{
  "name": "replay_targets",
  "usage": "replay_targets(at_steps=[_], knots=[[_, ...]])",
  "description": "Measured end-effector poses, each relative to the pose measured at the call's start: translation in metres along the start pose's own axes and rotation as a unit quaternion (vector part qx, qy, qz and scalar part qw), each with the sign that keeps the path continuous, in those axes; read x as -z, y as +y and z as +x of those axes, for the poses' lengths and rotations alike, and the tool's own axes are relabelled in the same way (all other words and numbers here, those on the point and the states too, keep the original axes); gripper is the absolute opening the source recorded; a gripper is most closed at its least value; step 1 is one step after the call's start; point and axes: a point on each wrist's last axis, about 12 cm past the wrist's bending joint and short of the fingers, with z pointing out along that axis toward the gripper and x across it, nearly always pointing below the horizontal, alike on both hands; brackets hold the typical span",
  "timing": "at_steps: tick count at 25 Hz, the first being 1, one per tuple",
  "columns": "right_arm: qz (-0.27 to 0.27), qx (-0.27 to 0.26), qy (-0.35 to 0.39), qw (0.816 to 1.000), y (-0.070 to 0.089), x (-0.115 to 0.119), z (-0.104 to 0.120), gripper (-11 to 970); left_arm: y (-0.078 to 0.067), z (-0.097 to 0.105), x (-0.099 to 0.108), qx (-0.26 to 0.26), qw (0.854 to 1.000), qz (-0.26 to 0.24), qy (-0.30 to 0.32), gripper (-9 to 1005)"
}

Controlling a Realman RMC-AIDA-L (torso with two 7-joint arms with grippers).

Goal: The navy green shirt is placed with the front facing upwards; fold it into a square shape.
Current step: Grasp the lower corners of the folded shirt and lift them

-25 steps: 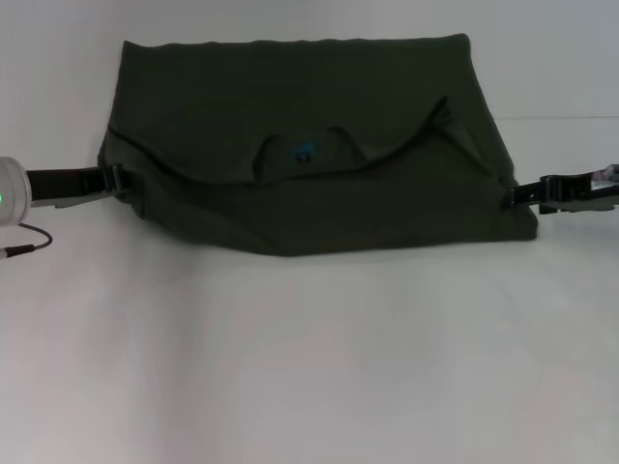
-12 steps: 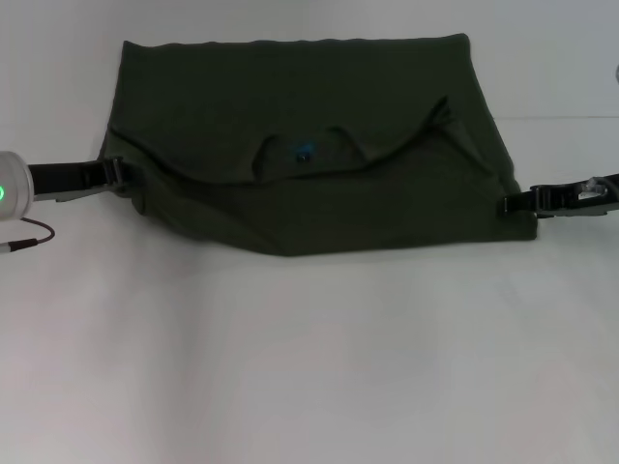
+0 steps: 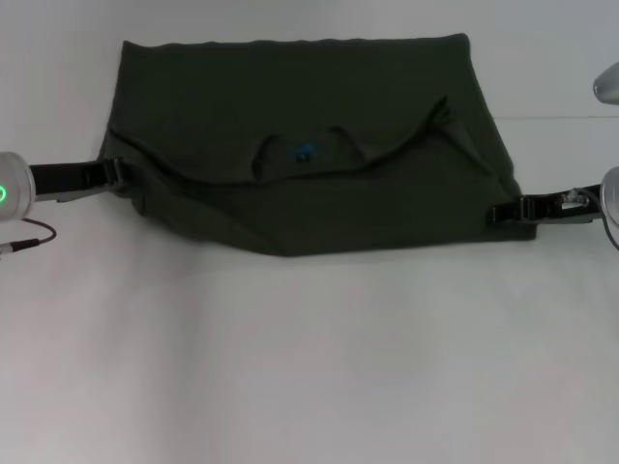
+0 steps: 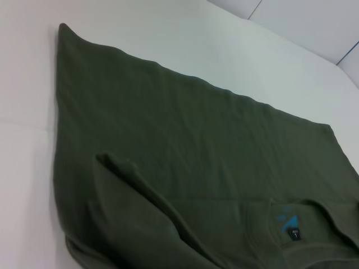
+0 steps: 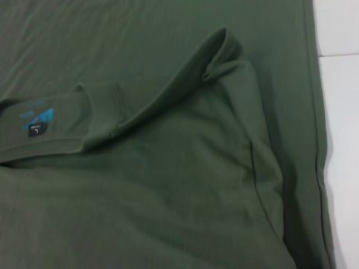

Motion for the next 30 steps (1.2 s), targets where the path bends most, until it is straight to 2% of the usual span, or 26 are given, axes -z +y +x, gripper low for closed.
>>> replay_targets(at_steps=[5,10,16,24,27,30], knots=[[-0.002,-0.001,0.001,1.000,0.001,0.000,0.001,626,0.001,0.001,0.000,0.002,1.000,-0.001,0.000,62],[-0.003,-0.003,0.000,1.000,0.000,0.000,0.000,383,0.001,0.003,0.000,0.004,1.000,-0.001,0.001,63],[-0.003,-0.005,0.003,1.000,0.000,0.000,0.001,153,0.001,0.004,0.000,0.005,1.000,0.000,0.002,63],[-0.023,-0.015,0.014,1.000,-0.003,0.009,0.002,39,-0.001,0.006,0.003,-0.004,0.999,0.017,0.027,64],[-0.058,-0.016,0.050,0.997,-0.005,0.024,0.012,38,-0.002,0.008,0.013,-0.015,0.997,0.038,0.061,64],[-0.076,-0.017,0.071,0.994,-0.009,0.036,0.018,37,0.002,0.015,0.031,-0.019,0.992,0.059,0.109,64]])
